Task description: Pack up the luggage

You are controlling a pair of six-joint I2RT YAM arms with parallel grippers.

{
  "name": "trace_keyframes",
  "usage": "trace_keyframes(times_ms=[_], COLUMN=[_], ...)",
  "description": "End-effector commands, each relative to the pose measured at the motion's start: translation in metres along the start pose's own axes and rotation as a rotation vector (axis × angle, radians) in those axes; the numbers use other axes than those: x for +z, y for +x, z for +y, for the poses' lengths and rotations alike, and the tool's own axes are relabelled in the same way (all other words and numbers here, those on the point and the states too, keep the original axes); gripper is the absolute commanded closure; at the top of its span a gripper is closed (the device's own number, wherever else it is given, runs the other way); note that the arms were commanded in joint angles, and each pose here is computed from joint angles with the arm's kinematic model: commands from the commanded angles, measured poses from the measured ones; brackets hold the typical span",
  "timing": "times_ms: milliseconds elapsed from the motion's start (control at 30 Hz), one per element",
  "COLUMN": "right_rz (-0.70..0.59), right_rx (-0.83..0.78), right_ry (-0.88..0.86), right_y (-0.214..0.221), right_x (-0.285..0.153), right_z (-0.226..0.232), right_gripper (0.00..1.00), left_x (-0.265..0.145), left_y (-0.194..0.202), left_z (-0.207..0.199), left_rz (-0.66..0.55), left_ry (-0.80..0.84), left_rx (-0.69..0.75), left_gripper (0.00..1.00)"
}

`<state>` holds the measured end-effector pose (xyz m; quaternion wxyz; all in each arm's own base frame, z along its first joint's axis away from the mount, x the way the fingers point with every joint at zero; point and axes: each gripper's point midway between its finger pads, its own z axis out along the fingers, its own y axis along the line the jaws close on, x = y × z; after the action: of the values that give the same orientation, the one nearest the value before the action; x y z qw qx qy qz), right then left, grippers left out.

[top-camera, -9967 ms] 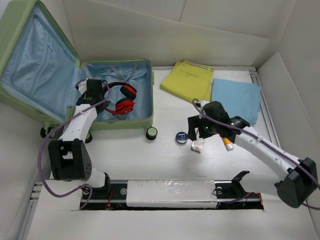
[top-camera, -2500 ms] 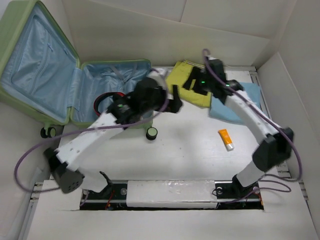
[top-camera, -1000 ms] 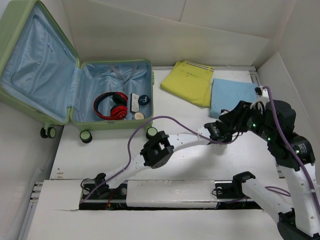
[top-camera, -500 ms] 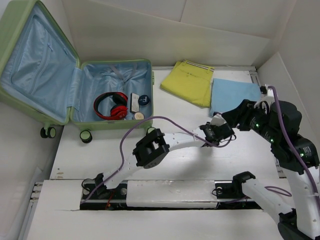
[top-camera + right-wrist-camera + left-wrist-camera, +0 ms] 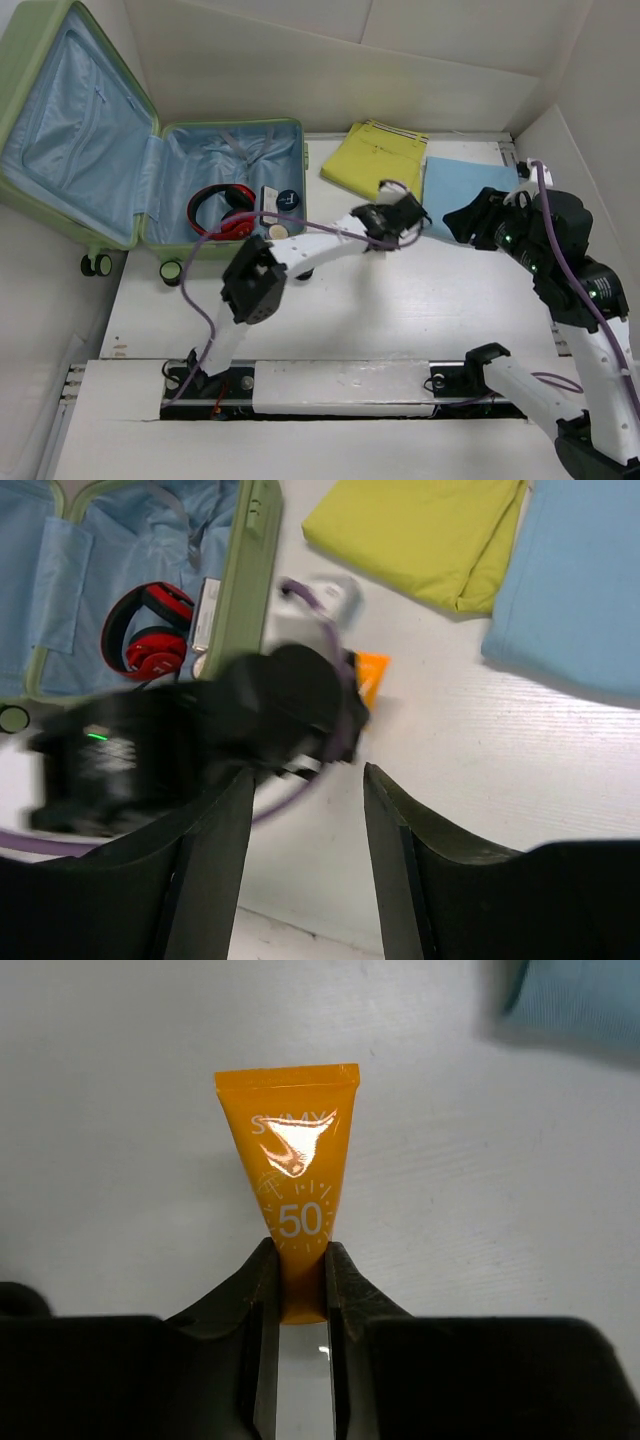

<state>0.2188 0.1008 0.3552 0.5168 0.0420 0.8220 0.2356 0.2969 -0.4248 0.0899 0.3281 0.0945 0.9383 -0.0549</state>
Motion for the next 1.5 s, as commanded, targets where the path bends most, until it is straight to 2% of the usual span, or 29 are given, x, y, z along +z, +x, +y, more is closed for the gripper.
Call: trace_keyframes(times_ms=[0,100,133,233,267,300,333,367,400,467,500,600,633,733,833,933,1000,1167,1200,1333,1467], right_rz=[-0.070,-0.053,-0.019,0.001,0.017,0.039,0.040,0.046,0.057,0.075,0.079,0.084,0.098,0.097,0.105,0.090,0.079,0.027,0.005,-0.025,-0.056], right_rx=[-0.023,-0.022,-0.019,-0.018,-0.026,-0.025,-0.025,-0.025,-0.024,-0.023,-0.023,-0.010,-0.010,0.008,0.055,0.104,0.143,0.267,0.289,0.460,0.646], right_ry=[-0.042,-0.034,-0.017,-0.008,0.000,0.011,0.011,0.014,0.019,0.039,0.052,0.115,0.133,0.198,0.247,0.281,0.307,0.454,0.467,0.587,0.635], right_y=[-0.018,-0.015,-0.006,-0.001,0.004,0.010,0.010,0.013,0.015,0.022,0.022,0.023,0.025,0.023,0.023,0.019,0.017,0.015,0.013,0.030,0.052], right_x=[0.009,0.023,0.032,0.040,0.046,0.052,0.052,0.057,0.060,0.068,0.075,0.084,0.090,0.096,0.103,0.113,0.121,0.126,0.130,0.137,0.155], right_z=[0.010,0.008,0.003,0.000,-0.003,-0.007,-0.007,-0.008,-0.009,-0.015,-0.018,-0.030,-0.034,-0.053,-0.068,-0.082,-0.093,-0.153,-0.162,-0.217,-0.252], right_gripper=[0.46,0.46,0.46,0.46,0.46,0.46,0.46,0.46,0.46,0.46,0.43,0.39,0.36,0.32,0.30,0.25,0.23,0.23,0.23,0.23,0.23], left_x=[-0.067,-0.083,-0.085,-0.078,-0.082,-0.079,-0.074,-0.068,-0.061,-0.049,-0.045,-0.053,-0.064,-0.087,-0.099,-0.114,-0.118,-0.125,-0.137,-0.148,-0.156], left_y=[-0.089,-0.134,-0.143,-0.146,-0.152,-0.150,-0.151,-0.144,-0.141,-0.133,-0.131,-0.142,-0.147,-0.160,-0.170,-0.170,-0.163,-0.137,-0.132,-0.106,-0.088], left_z=[0.064,0.144,0.191,0.252,0.289,0.303,0.317,0.329,0.354,0.366,0.371,0.366,0.363,0.355,0.328,0.277,0.231,0.149,0.126,0.085,0.077], left_rz=[-0.165,-0.256,-0.276,-0.289,-0.315,-0.315,-0.323,-0.305,-0.290,-0.253,-0.239,-0.278,-0.304,-0.364,-0.394,-0.392,-0.376,-0.324,-0.327,-0.293,-0.275], left_ry=[-0.013,-0.086,-0.147,-0.201,-0.251,-0.268,-0.279,-0.299,-0.345,-0.343,-0.344,-0.303,-0.277,-0.216,-0.145,-0.025,0.089,0.292,0.349,0.447,0.526], left_rx=[-0.149,-0.282,-0.339,-0.414,-0.476,-0.487,-0.492,-0.507,-0.522,-0.534,-0.533,-0.530,-0.524,-0.519,-0.476,-0.397,-0.347,-0.263,-0.232,-0.161,-0.141], left_gripper=[1.00,0.99,0.96,0.93,0.93,0.90,0.85,0.73,0.65,0.49,0.42,0.31,0.22,0.16,0.16,0.16,0.16,0.16,0.16,0.16,0.16])
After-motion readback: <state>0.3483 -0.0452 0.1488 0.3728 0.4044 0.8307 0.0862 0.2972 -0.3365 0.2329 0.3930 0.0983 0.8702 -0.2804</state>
